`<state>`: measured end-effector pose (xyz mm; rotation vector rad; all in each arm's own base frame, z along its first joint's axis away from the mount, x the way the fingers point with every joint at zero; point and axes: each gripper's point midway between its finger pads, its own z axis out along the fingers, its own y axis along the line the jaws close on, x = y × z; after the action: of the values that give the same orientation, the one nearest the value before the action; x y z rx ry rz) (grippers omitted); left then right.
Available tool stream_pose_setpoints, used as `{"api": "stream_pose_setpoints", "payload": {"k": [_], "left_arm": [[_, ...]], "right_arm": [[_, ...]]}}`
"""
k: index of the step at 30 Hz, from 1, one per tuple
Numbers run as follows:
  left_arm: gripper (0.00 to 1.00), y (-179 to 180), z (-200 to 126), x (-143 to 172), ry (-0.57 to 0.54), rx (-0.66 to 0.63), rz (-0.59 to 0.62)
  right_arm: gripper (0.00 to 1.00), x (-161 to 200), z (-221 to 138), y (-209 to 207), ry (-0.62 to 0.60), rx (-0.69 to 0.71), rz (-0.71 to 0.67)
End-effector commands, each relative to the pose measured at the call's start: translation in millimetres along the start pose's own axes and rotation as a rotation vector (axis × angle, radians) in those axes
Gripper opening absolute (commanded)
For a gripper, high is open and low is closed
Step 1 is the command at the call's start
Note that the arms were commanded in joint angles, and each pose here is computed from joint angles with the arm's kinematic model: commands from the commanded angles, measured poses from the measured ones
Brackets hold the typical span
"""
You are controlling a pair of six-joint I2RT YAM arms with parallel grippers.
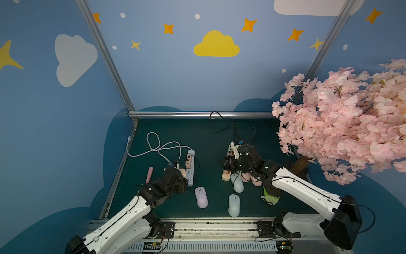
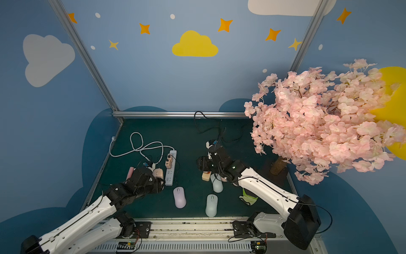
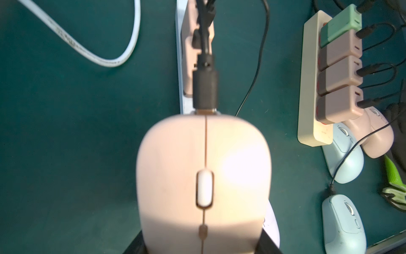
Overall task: Unplug the wireless mouse
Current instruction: Remove the power cord from the mouse.
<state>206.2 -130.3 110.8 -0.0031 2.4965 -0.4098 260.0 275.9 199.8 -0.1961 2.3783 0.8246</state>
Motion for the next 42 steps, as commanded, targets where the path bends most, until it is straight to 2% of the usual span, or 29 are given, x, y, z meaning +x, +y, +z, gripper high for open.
{"api": "stream_pose_setpoints", "payload": {"k": [1,5,8,11,14,25,34,38,42], "left_arm": [[0.03,-11,-2,-26,-0.108,0.036,0.081],[0.03,-24,-4,-42,-0.231,0.111,0.159],[0.03,-41,-12,-51,-0.343,0.218,0.279],[0.03,-37,-18,-61,-0.467,0.204,0.314],[0.03,-34,-21,-65,-0.525,0.203,0.339],[0.03,-39,-16,-59,-0.481,0.236,0.347],[0.03,-40,-13,-56,-0.464,0.240,0.343],[0.03,-41,-12,-55,-0.453,0.246,0.347],[0.03,-41,-12,-54,-0.451,0.245,0.348]], "right_arm": [[0.69,-25,-4,26,-0.035,-0.140,0.044],[0.68,-48,-2,37,-0.055,-0.189,0.055],[0.68,-55,7,55,-0.026,-0.258,0.050],[0.66,-53,23,77,0.027,-0.353,0.066],[0.62,-46,36,98,0.070,-0.419,0.058],[0.60,-25,54,156,0.115,-0.529,-0.124],[0.47,-23,68,175,0.156,-0.556,-0.131],[0.37,-23,73,176,0.166,-0.547,-0.127],[0.32,-20,76,176,0.183,-0.544,-0.119]]}}
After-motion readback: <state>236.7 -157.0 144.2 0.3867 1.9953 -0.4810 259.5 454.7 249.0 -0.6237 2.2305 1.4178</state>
